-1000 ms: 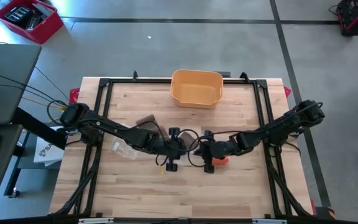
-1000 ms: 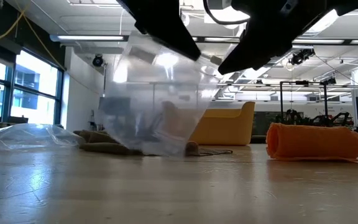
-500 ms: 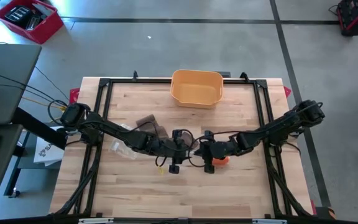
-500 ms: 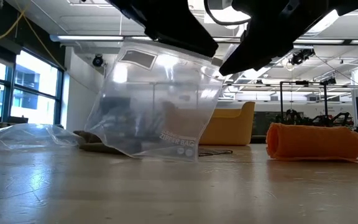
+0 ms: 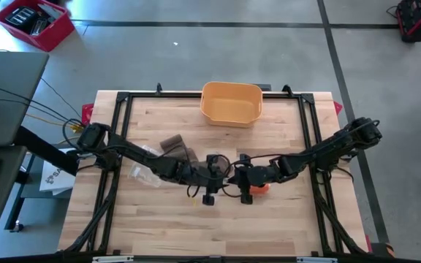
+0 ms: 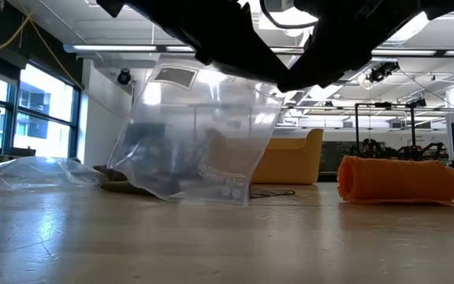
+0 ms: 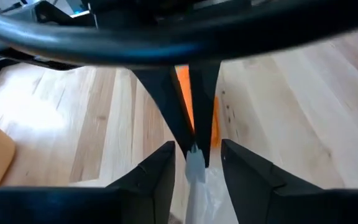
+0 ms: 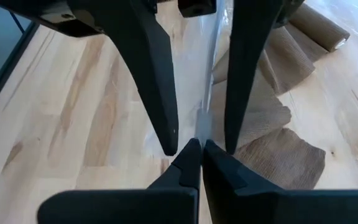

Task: Roll bandage
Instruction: Open the bottom transparent zip bag

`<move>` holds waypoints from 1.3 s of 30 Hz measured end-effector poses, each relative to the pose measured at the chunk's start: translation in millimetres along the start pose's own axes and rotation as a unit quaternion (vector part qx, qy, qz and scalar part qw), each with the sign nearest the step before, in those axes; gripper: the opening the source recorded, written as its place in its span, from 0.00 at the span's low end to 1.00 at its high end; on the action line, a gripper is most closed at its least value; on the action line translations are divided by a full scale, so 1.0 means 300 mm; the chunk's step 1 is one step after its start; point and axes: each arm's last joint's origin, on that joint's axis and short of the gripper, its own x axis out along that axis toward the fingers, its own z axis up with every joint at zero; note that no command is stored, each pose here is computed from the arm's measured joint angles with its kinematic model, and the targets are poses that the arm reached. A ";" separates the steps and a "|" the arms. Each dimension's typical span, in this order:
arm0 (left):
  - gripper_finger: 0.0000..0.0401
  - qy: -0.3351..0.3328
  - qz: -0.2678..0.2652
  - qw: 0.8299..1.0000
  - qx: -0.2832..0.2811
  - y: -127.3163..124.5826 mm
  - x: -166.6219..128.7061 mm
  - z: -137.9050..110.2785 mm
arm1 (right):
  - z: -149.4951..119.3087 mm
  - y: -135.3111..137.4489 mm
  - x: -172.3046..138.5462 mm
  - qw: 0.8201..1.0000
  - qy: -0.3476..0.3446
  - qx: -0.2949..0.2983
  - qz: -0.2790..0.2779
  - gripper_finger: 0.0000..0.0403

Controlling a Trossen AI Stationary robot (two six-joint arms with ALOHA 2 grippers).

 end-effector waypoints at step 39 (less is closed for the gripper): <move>0.09 0.075 0.020 0.997 -0.028 0.031 -0.107 0.005 | 0.001 0.010 -0.002 1.000 -0.002 -0.009 0.008 0.00</move>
